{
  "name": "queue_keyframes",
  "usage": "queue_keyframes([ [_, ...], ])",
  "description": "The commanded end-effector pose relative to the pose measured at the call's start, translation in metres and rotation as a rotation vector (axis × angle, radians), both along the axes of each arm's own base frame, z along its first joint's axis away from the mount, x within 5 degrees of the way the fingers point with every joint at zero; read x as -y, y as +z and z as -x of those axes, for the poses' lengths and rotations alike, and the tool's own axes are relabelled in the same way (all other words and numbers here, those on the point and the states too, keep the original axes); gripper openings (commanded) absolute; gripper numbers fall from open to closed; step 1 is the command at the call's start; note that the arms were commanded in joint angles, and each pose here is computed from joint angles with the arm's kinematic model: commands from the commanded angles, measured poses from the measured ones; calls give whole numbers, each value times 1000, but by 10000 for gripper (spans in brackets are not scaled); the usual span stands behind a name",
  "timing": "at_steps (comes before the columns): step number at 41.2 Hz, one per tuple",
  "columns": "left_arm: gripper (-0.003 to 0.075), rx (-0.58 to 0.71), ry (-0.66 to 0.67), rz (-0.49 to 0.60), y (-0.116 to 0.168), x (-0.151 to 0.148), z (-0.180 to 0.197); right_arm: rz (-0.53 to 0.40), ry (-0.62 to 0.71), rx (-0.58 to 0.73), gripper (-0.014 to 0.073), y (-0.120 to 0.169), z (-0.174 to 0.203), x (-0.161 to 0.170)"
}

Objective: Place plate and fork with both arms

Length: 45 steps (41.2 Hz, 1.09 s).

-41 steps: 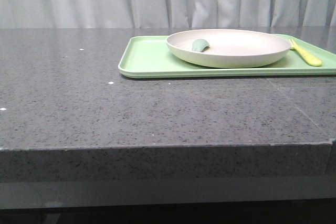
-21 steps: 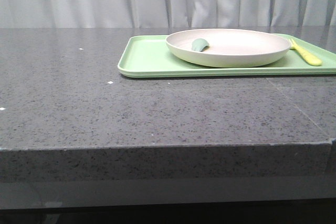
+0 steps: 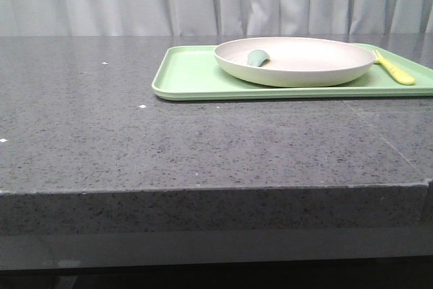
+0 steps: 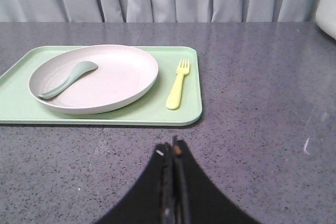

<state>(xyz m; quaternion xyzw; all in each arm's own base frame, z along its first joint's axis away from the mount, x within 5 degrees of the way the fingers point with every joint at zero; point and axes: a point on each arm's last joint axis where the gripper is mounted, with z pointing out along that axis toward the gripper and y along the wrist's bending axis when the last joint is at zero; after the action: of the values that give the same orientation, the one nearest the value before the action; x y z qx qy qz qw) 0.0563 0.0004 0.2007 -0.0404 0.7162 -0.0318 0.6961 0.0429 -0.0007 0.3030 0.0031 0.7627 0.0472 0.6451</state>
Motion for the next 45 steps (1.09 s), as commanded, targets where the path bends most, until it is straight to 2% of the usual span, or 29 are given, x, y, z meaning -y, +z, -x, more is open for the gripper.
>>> queue_keyframes([
  [1, -18, 111, 4, 16, 9, 0, 2, 14, 6, 94, -121, 14, 0, 0],
  [17, -18, 111, 4, 16, 9, 0, 2, 33, 11, 112, -121, 8, -3, -1],
  [24, -18, 109, 4, 16, 9, 0, 2, 73, 69, 163, -121, -20, -10, -7],
  [32, -18, 109, 4, 16, 9, 0, 2, -15, 39, 172, -121, -67, -6, -7],
  [39, -18, 109, 4, 16, 9, 0, 2, -20, 3, 131, -121, -104, -11, -5],
  [45, -18, 109, 4, 16, 9, 0, 2, -19, 2, 122, -121, -109, -12, -5],
])
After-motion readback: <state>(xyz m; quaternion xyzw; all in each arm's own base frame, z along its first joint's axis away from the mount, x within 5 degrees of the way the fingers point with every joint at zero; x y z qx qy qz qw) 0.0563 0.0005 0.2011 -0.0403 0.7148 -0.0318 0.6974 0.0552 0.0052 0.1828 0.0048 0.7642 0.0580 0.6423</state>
